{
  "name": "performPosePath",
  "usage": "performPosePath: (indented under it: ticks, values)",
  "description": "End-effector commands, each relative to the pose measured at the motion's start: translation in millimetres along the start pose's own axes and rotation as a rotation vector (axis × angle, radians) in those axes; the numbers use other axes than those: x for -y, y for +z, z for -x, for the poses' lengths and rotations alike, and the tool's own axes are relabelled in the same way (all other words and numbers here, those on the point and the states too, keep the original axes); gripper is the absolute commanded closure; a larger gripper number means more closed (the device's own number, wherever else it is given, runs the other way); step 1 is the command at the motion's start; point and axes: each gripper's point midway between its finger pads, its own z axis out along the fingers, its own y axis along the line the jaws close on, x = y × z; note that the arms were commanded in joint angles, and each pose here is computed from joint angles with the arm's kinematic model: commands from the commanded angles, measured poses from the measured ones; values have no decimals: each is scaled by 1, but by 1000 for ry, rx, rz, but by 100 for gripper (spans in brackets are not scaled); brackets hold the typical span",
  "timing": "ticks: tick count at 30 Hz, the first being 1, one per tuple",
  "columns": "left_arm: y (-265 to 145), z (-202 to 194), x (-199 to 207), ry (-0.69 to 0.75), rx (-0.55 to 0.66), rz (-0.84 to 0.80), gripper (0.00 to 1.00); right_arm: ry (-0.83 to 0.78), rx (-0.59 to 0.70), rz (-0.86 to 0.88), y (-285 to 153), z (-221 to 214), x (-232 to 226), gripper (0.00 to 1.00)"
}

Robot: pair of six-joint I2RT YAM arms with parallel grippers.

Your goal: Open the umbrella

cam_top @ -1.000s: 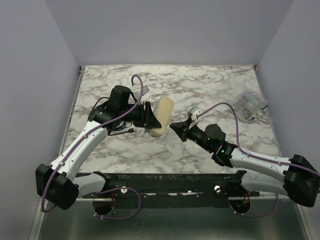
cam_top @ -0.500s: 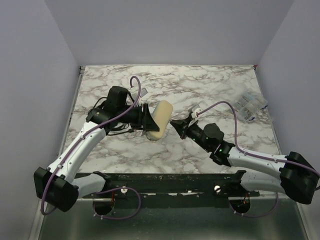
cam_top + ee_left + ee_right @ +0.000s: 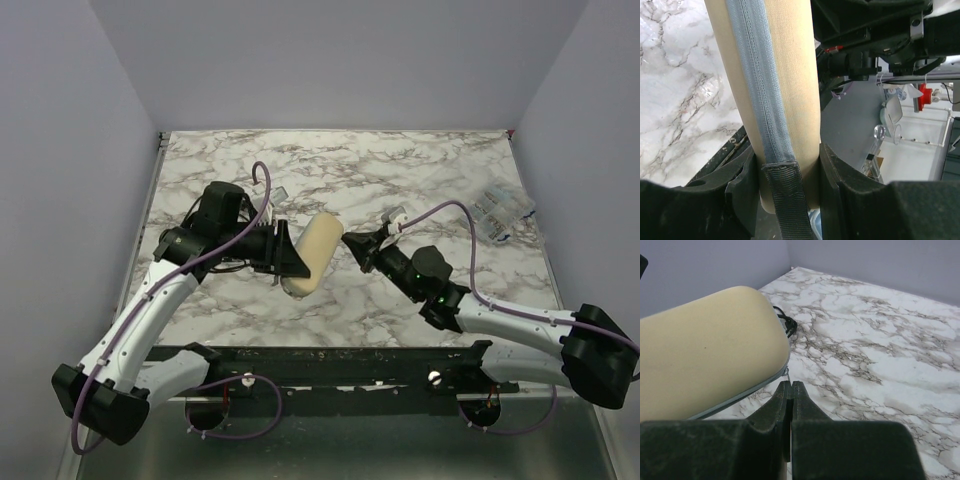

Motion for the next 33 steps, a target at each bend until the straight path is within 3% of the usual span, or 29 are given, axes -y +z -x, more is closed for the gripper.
performPosePath:
  ticks: [1,9,24,33]
  values:
    - [-24,-17,34,89,-16,-98,100,-62,61,-49,-2,19,13,99]
    - [-34,-39,31,98,-48,-74,100,-192,173,61,-12,40,-2,99]
    - [-50,-80,58,96,-125,-172,100,-339,354,291,-41,65,-39,99]
    - [-39,-100,50,66,-213,-187,100,-368,419,276,-49,74,-37,99]
